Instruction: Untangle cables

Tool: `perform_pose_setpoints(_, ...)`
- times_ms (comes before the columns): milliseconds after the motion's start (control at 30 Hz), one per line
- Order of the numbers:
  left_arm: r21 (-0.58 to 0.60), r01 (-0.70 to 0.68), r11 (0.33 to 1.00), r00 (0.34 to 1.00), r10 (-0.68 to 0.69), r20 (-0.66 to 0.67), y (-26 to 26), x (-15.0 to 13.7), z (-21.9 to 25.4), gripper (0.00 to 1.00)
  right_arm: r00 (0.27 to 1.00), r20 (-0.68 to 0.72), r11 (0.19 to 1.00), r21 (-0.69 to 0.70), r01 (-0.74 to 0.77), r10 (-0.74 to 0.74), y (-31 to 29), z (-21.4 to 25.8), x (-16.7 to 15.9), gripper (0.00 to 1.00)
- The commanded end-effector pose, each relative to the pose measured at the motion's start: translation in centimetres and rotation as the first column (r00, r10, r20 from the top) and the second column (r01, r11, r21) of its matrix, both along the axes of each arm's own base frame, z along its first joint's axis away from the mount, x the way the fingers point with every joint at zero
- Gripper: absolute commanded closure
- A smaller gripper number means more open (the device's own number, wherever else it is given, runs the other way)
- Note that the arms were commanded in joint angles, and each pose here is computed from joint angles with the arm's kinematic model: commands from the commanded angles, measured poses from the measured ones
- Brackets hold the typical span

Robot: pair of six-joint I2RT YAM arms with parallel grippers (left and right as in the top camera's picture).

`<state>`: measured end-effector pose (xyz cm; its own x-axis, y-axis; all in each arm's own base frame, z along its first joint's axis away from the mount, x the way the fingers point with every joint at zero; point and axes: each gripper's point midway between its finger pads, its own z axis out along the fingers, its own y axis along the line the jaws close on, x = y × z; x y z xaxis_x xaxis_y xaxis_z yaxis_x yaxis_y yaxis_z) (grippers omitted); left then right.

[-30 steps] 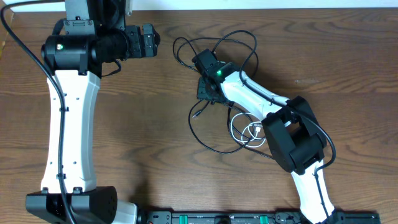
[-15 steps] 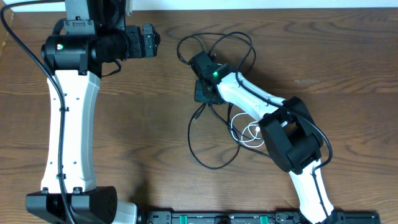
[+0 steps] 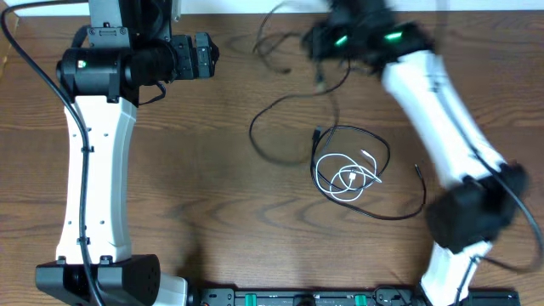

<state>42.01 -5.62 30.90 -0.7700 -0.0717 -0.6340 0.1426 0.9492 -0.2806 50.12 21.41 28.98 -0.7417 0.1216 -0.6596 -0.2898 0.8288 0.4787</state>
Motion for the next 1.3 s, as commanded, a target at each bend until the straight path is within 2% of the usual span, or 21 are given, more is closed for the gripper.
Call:
perform_pose_setpoints(0,0.023,0.004,1.0,1.0,-0.004,0.009,0.3,0.1,0.1,0.04,0.954,0.156,0.961,-0.07,0.268,-0.255,-10.1,6.0,1.5,0.99)
perform_pose_setpoints(33,0.023,0.004,1.0,1.0,-0.004,0.009,0.3,0.1,0.1,0.04,0.901,0.195,0.907,-0.095,0.411,-0.388,-15.7,7.6,1.8,0.99)
perform_pose_setpoints(100,0.023,0.004,1.0,1.0,-0.004,0.009,0.3,0.1,0.1,0.04,0.822,0.225,0.824,-0.114,0.555,-0.523,-22.5,8.7,1.6,0.99)
perform_pose_setpoints(267,0.023,0.004,1.0,1.0,-0.004,0.009,0.3,0.1,0.1,0.04,0.669,0.222,0.659,-0.129,0.741,-0.709,-34.7,8.6,-0.2,0.99)
perform_pose_setpoints(300,0.023,0.004,1.0,1.0,-0.004,0.01,0.3,0.1,0.1,0.04,0.617,0.22,0.602,-0.134,0.787,-0.756,-38.3,8.3,-1.1,0.99)
perform_pose_setpoints(467,0.023,0.003,1.0,1.0,-0.004,0.025,0.3,0.4,0.4,0.04,0.456,0.309,0.423,-0.169,0.89,-0.835,-47.3,9.4,-4.2,0.99)
perform_pose_setpoints(633,0.023,0.003,1.0,0.999,-0.004,0.044,0.3,0.7,0.7,0.04,0.342,0.465,0.259,-0.233,0.937,-0.817,-51.9,12.0,-6.1,0.99)
perform_pose_setpoints(733,0.023,0.003,1.0,0.999,-0.004,0.049,0.3,0.8,0.7,0.04,0.314,0.535,0.193,-0.27,0.943,-0.784,-53.0,13.3,-6.5,0.99)
perform_pose_setpoints(833,0.023,0.003,1.0,0.999,-0.004,0.054,0.3,0.9,0.8,0.04,0.338,0.528,0.202,-0.298,0.933,-0.78,-53.0,12.4,-6.0,0.99)
perform_pose_setpoints(933,0.023,0.005,1.0,0.998,-0.006,0.061,0.2,1.0,0.9,0.04,0.37,0.48,0.217,-0.344,0.914,-0.795,-53.6,9.4,-4.8,0.99)
perform_pose_setpoints(1000,0.023,0.007,1.0,0.998,-0.008,0.06,0.1,1.1,0.9,0.04,0.401,0.412,0.24,-0.389,0.889,-0.818,-54.3,5.1,-3.2,0.99)
perform_pose_setpoints(1233,0.023,0.007,1.0,0.998,-0.008,0.058,0.1,1.1,0.8,0.04,0.411,0.268,0.257,-0.463,0.848,-0.872,-57.2,-8.3,1.2,0.99)
perform_pose_setpoints(1267,0.023,0.007,1.0,0.998,-0.008,0.058,0.1,1.0,0.8,0.04,0.42,0.226,0.269,-0.491,0.828,-0.879,-57.3,-11.3,1.6,0.93)
